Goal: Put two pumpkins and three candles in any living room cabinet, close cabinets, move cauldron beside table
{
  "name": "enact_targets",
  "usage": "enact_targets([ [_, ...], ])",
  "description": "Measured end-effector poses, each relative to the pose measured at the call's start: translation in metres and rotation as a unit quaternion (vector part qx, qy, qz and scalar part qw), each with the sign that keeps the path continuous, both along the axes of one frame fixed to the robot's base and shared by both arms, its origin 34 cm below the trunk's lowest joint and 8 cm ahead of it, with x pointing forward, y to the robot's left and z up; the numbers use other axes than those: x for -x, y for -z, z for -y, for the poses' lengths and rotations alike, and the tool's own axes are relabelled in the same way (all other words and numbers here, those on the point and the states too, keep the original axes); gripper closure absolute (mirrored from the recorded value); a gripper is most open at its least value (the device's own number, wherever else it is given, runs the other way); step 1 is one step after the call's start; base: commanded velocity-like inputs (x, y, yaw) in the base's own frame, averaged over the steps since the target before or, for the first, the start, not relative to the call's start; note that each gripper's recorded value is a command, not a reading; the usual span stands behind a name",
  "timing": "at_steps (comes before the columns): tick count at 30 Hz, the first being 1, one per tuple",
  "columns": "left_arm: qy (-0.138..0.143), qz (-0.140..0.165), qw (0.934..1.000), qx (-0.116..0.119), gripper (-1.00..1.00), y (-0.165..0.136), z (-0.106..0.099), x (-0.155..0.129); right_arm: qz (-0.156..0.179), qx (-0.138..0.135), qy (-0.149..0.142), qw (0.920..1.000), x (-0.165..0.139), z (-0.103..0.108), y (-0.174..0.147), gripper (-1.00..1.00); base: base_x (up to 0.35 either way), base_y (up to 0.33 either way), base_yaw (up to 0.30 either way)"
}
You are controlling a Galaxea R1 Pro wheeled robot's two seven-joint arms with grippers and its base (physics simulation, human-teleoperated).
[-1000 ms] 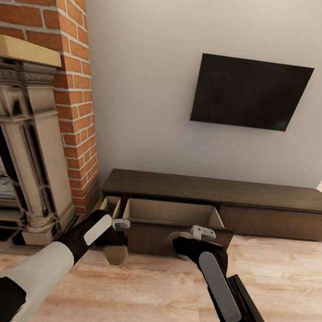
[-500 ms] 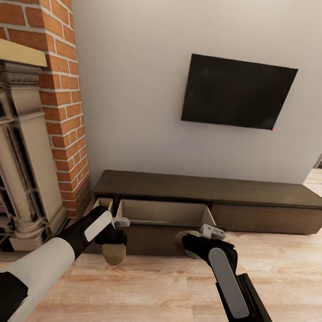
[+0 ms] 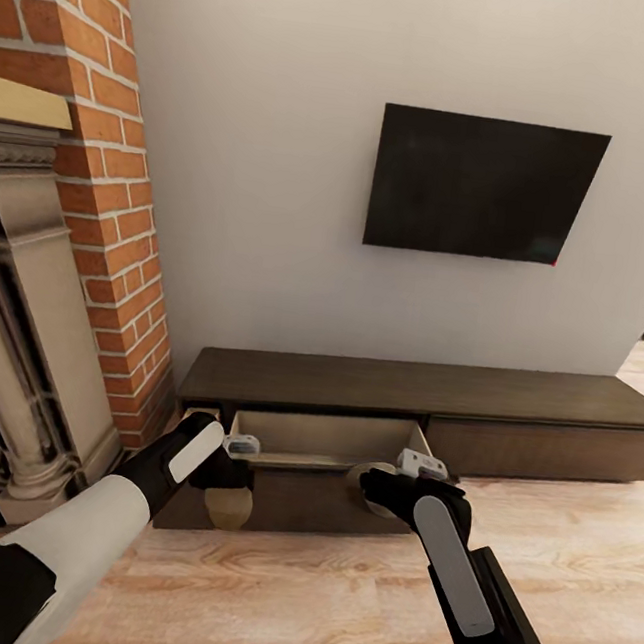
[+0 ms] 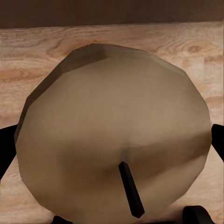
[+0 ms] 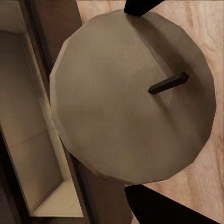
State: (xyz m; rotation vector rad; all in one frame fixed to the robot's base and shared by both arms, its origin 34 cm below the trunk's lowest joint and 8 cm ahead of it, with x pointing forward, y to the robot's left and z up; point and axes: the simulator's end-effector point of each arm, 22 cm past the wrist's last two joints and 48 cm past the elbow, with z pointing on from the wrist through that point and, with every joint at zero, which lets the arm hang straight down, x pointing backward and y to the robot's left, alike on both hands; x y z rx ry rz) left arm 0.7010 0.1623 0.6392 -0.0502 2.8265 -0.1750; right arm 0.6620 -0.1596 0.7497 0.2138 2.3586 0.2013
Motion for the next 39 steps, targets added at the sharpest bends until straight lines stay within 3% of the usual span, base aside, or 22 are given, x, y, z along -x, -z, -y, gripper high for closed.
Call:
enact_targets([
  [17,0.001,0.003,1.0,0.001,1.0,-0.002,0.001,-0.001,0.0,0.0,-0.002,1.0,0.001,-0.003,0.0,1.0,0.251,0.0,0.007],
  [24,0.004,0.013,0.9999,0.003,1.0,-0.008,0.003,-0.006,-0.001,0.0,-0.001,1.0,-0.002,-0.003,0.0,1.0,0.073,0.0,0.004],
  [27,0.013,0.04,0.9991,0.011,1.0,-0.027,0.012,-0.017,-0.004,0.016,0.001,0.9999,-0.011,0.001,-0.005,1.0,0.016,0.0,0.001],
  [31,0.026,0.075,0.9965,0.024,1.0,-0.055,0.026,-0.03,-0.046,0.046,0.008,0.9978,-0.012,-0.002,0.009,1.0,0.005,0.0,0.0],
  [39,0.031,0.088,0.9953,0.028,1.0,-0.065,0.03,-0.034,-0.079,0.077,0.026,0.9936,-0.013,-0.003,0.02,1.0,0.001,0.0,0.0],
])
